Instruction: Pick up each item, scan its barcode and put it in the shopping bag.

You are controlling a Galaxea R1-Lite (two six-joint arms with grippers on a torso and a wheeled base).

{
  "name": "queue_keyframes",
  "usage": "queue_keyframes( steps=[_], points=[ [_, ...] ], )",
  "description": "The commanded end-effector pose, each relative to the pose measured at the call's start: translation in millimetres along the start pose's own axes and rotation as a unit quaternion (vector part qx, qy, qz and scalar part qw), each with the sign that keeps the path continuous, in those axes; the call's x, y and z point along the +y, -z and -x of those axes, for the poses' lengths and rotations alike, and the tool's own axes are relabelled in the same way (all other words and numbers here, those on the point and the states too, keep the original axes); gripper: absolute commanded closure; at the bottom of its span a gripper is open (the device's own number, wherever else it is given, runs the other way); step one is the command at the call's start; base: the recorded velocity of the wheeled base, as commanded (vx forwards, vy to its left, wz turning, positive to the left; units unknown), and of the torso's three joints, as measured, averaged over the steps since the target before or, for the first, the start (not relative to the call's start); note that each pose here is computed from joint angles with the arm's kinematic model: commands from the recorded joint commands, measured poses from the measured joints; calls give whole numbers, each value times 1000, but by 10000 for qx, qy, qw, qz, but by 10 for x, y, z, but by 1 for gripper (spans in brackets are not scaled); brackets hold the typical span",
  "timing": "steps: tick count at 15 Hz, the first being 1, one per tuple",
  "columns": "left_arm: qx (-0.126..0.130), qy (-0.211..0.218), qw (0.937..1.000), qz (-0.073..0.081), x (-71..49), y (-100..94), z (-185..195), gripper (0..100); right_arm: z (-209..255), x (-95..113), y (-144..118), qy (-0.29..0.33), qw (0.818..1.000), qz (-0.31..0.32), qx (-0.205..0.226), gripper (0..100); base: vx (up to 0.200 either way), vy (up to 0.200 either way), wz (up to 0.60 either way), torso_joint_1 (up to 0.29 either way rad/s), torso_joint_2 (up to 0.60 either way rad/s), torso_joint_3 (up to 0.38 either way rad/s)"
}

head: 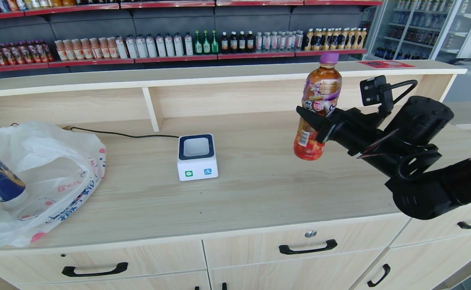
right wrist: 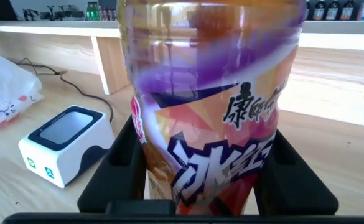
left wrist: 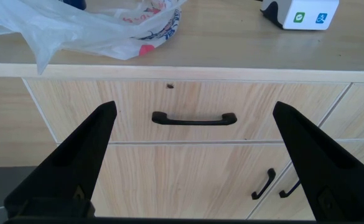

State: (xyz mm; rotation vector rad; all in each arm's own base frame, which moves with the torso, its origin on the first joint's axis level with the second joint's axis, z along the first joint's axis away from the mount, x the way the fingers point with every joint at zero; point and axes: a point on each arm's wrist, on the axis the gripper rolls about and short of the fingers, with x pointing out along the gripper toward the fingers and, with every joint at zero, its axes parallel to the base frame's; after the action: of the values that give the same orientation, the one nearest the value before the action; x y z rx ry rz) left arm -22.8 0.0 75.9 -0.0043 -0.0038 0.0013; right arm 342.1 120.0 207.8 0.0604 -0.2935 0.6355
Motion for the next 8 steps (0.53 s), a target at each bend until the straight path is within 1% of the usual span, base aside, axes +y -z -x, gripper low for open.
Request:
queue_keyframes(
  steps=[1,3,4,6,8],
  points=[
    [-4,-1,10000,2,0,0,0,0,173,172,-112,-88,9999,-53,-99,100,0,0,0,0,0,0],
    [-4,-1,10000,2,0,0,0,0,272,232,-97,-147,9996,-45,-225,100,0,0,0,0,0,0],
    [-4,-1,10000,9,0,0,0,0,322,313,-109,-248,9991,-71,-323,100,0,0,0,0,0,0],
    [-4,-1,10000,9,0,0,0,0,433,546,-127,-546,9977,-214,-325,100,0,0,0,0,0,0],
    [-4,-1,10000,2,0,0,0,0,520,674,-148,-712,9966,-267,-324,100,0,0,0,0,0,0]
  ],
)
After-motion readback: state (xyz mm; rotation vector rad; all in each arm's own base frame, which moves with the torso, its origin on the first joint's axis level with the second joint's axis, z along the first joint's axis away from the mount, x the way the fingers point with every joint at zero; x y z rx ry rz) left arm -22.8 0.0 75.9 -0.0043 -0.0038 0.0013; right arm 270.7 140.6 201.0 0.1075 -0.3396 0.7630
